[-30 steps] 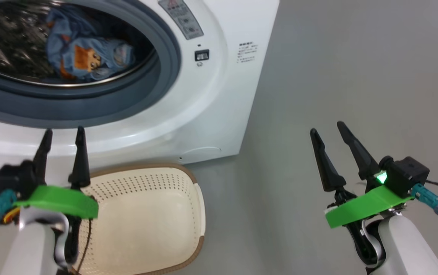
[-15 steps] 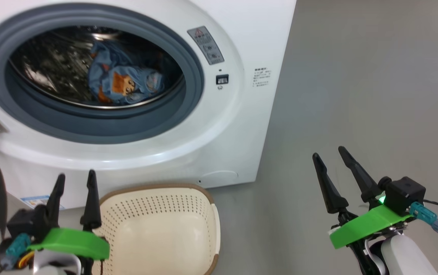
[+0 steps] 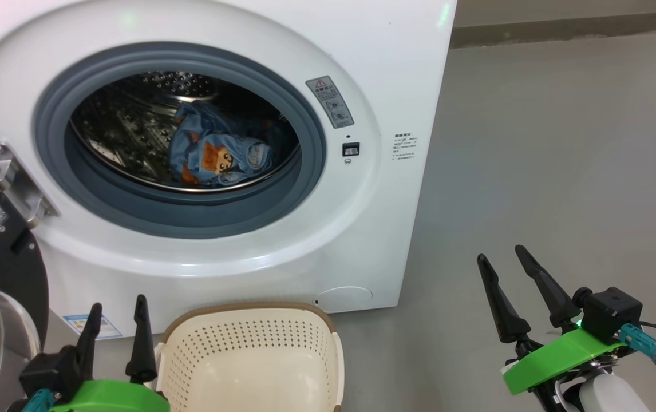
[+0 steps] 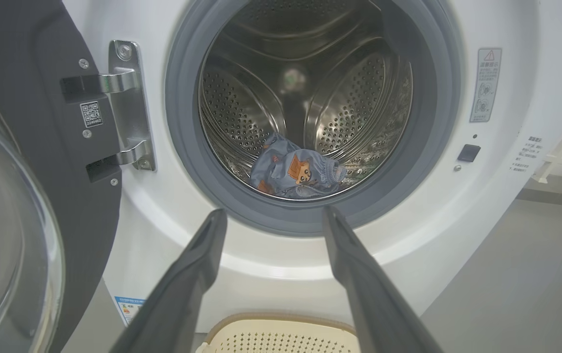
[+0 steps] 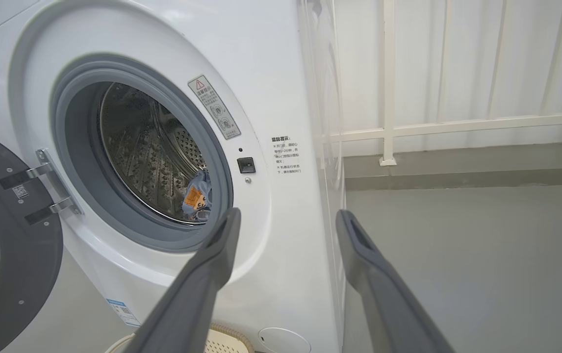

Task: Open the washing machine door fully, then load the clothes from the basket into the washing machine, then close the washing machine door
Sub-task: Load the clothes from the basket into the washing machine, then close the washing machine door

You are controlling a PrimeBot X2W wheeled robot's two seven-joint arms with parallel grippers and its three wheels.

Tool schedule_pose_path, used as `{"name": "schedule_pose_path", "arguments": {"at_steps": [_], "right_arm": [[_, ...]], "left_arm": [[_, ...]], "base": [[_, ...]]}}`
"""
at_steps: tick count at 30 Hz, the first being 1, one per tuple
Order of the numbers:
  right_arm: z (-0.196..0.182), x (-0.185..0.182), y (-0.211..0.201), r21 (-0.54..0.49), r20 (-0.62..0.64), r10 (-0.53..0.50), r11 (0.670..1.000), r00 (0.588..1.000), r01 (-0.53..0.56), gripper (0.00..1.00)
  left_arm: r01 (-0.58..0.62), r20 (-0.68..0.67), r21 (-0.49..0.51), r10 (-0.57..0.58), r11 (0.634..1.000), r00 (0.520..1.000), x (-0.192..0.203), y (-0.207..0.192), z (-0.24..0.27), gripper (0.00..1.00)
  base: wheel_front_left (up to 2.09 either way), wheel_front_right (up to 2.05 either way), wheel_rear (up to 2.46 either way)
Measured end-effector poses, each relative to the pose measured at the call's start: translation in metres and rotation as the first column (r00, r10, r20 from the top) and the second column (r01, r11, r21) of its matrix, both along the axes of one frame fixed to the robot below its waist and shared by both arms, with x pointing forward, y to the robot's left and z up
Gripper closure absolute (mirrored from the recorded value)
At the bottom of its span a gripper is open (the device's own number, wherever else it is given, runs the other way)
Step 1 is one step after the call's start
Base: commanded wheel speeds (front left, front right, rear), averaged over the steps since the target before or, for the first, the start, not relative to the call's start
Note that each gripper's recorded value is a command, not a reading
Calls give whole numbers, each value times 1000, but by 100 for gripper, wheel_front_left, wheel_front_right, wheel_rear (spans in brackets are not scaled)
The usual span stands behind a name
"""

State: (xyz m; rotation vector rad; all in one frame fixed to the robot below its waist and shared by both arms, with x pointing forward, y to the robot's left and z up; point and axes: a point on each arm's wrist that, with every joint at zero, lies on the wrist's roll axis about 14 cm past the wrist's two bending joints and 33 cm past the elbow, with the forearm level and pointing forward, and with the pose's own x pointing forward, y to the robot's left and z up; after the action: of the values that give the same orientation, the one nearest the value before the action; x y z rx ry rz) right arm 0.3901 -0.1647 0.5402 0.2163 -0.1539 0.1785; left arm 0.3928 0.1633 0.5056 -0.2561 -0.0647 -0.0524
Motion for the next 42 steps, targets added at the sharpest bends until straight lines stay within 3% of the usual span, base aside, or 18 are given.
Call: {"name": "schedule_pose_path", "arguments": {"at_steps": [42], "right_arm": [[5,-3,4,-16,14,24,1000,1000,-24,0]], "left_arm": [[-7,16,-31,8,999,1000,-9,6,4,0]], "base": [[0,0,0]]}}
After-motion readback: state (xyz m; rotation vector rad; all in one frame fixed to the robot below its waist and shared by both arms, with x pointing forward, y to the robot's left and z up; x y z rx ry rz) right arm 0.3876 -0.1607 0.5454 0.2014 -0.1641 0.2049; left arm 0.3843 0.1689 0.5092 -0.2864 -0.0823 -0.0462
